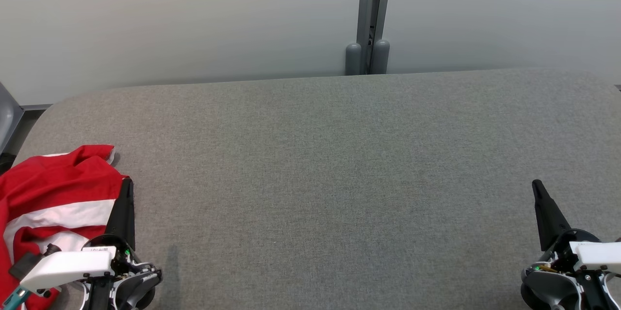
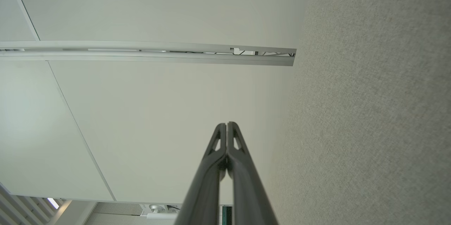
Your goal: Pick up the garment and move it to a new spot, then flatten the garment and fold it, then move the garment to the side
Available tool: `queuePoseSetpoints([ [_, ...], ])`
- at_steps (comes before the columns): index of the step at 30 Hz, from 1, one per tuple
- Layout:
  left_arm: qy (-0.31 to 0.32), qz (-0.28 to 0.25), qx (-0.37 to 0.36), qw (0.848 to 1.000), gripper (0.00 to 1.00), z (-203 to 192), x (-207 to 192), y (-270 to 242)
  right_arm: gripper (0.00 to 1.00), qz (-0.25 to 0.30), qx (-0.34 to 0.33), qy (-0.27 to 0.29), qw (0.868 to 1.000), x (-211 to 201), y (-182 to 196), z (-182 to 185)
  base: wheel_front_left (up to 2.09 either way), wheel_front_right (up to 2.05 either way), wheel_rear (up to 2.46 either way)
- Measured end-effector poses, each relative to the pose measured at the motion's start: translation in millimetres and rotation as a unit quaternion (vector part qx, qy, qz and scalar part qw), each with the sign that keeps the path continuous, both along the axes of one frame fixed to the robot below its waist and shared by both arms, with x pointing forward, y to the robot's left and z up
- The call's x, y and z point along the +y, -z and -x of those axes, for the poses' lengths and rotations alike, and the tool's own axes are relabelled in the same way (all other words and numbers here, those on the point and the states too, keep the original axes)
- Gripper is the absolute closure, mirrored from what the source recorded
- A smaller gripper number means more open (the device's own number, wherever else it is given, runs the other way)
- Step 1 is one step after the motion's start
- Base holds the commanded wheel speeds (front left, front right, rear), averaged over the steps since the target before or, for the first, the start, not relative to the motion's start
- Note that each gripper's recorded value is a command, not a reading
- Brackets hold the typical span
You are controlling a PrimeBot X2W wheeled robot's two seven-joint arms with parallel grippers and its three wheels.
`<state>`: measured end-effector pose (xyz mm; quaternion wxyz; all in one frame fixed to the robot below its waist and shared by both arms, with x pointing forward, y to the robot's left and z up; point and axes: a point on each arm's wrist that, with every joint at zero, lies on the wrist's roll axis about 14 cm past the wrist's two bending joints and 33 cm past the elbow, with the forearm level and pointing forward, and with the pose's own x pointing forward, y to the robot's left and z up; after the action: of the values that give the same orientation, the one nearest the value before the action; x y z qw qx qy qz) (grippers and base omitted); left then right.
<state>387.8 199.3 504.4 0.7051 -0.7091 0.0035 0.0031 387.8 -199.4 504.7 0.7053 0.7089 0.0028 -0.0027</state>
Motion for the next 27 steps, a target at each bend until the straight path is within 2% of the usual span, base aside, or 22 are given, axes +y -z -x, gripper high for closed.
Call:
queuePoseSetpoints([
  [27, 0.000, 0.000, 0.000, 1.000, 1.00, 0.0, 0.0, 0.0, 1.00, 0.000, 0.000, 0.000, 1.000, -0.1, 0.0, 0.0, 0.00, 0.00, 0.00],
])
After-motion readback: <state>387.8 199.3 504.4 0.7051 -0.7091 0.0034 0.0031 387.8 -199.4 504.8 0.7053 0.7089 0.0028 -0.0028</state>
